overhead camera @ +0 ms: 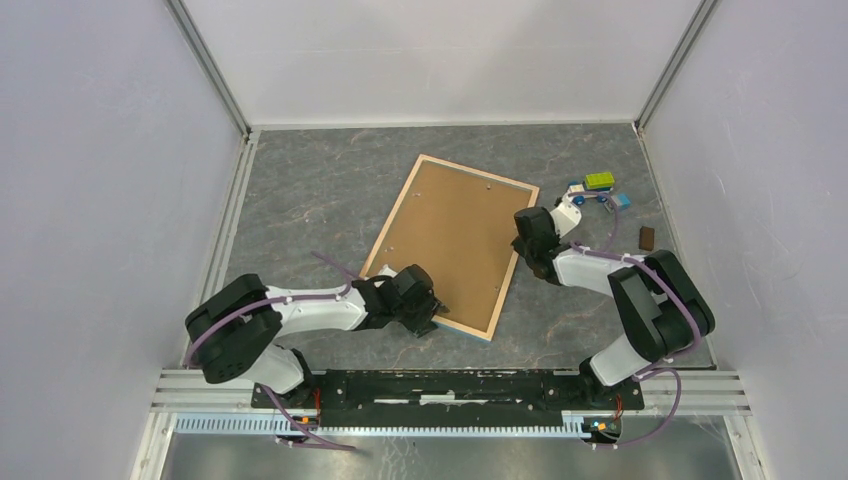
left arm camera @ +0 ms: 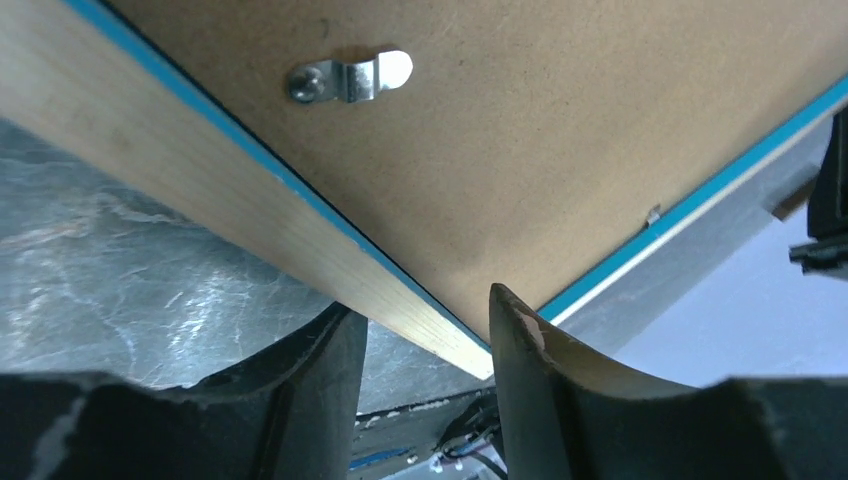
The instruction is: Put the photo into the frame
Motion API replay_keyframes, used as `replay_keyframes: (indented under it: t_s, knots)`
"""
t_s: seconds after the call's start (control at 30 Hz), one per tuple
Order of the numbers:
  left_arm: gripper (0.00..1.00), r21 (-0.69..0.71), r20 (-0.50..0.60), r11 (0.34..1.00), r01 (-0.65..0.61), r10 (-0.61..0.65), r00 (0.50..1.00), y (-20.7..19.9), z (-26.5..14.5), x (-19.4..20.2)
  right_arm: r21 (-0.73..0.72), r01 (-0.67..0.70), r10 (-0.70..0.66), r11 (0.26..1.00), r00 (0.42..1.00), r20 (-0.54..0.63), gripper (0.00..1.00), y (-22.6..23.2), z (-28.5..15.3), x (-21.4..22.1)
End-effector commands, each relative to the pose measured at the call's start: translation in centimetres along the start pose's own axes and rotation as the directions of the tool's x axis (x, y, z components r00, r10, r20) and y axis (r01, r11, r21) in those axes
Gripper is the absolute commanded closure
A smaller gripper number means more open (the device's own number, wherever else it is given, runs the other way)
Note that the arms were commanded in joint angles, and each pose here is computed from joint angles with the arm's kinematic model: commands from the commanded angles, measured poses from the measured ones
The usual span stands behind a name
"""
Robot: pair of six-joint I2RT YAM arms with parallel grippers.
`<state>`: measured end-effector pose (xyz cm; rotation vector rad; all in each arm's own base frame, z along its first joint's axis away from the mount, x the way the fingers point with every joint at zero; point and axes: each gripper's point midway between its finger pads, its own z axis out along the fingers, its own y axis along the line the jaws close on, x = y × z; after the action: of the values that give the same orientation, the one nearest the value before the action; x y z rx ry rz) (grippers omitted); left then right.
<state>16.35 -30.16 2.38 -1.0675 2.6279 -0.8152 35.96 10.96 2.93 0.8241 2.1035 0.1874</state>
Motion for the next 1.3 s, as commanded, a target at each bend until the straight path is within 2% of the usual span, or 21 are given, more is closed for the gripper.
replay_keyframes:
  t_s: [0.0, 0.1, 0.27, 0.33, 0.4, 0.47, 0.6, 0.7, 0.83, 0.9, 1.0, 1.17, 1.27]
  knots:
    - [0.46, -0.235, 0.228, 0.969, 0.072, -0.017, 0.974, 5.1, 0.3, -4.0, 0.080, -0.005, 0.003, 0.997, 1.000, 0.027, 0.91, -1.1, -0.7, -0.2]
    - [0.50, -0.269, 0.250, 0.960, 0.081, -0.012, 0.968, 6.1, 0.7, -4.8, 0.086, 0.005, -0.010, 0.996, 0.998, 0.059, 0.79, -1.1, -1.0, -1.2]
    - [0.73, -0.297, 0.211, 0.953, 0.057, 0.007, 0.977, 6.8, 1.3, -5.2, 0.038, 0.061, -0.067, 0.997, 0.978, 0.198, 0.68, -0.9, -3.2, -4.8]
    - [0.77, -0.303, 0.203, 0.953, 0.018, 0.046, 0.978, 6.5, 1.1, -5.4, -0.040, 0.135, -0.120, 0.990, 0.956, 0.268, 0.60, 0.0, -4.2, -6.2]
    - [0.78, -0.323, 0.203, 0.945, -0.044, 0.115, 0.972, 6.4, 0.8, -6.1, -0.103, 0.250, -0.203, 0.963, 0.920, 0.335, 0.52, 1.2, -5.2, -7.5]
    - [0.82, -0.346, 0.201, 0.928, -0.136, 0.215, 0.956, 5.9, 0.1, -7.5, -0.112, 0.341, -0.277, 0.933, 0.883, 0.380, 0.39, 1.8, -5.9, -8.5]
    - [0.84, -0.372, 0.185, 0.862, -0.345, 0.433, 0.882, 4.6, -1.4, -10.6, -0.093, 0.484, -0.410, 0.870, 0.816, 0.408, 0.22, 3.1, -6.2, -9.8]
    - [0.87, -0.427, 0.169, 0.790, -0.439, 0.547, 0.820, 4.9, -2.9, -13.8, -0.095, 0.548, -0.481, 0.831, 0.794, 0.371, 0.16, 3.7, -5.2, -9.6]
    - [0.90, -0.480, 0.156, 0.718, -0.504, 0.635, 0.757, 6.1, -4.3, -17.3, -0.221, 0.603, -0.531, 0.767, 0.789, 0.309, 0.13, 5.5, -3.6, -8.1]
    - [0.90, -0.541, 0.147, 0.669, -0.509, 0.672, 0.726, 6.8, -5.2, -19.0, -0.265, 0.624, -0.575, 0.735, 0.781, 0.245, 0.12, 6.2, -2.2, -6.9]
    - [0.94, -0.634, 0.140, 0.591, -0.498, 0.722, 0.678, 7.3, -6.3, -21.0, -0.229, 0.628, -0.611, 0.744, 0.778, 0.147, 0.11, 6.5, 0.2, -6.7]
    - [0.97, -0.651, 0.139, 0.574, -0.496, 0.732, 0.666, 7.1, -5.9, -21.6, -0.140, 0.640, -0.651, 0.755, 0.757, -0.048, 0.06, 8.7, 5.0, -6.9]
    - [0.97, -0.637, 0.130, 0.574, -0.515, 0.738, 0.662, 7.0, -5.7, -21.5, -0.147, 0.626, -0.639, 0.766, 0.765, -0.073, 0.06, 10.4, 6.8, -6.9]
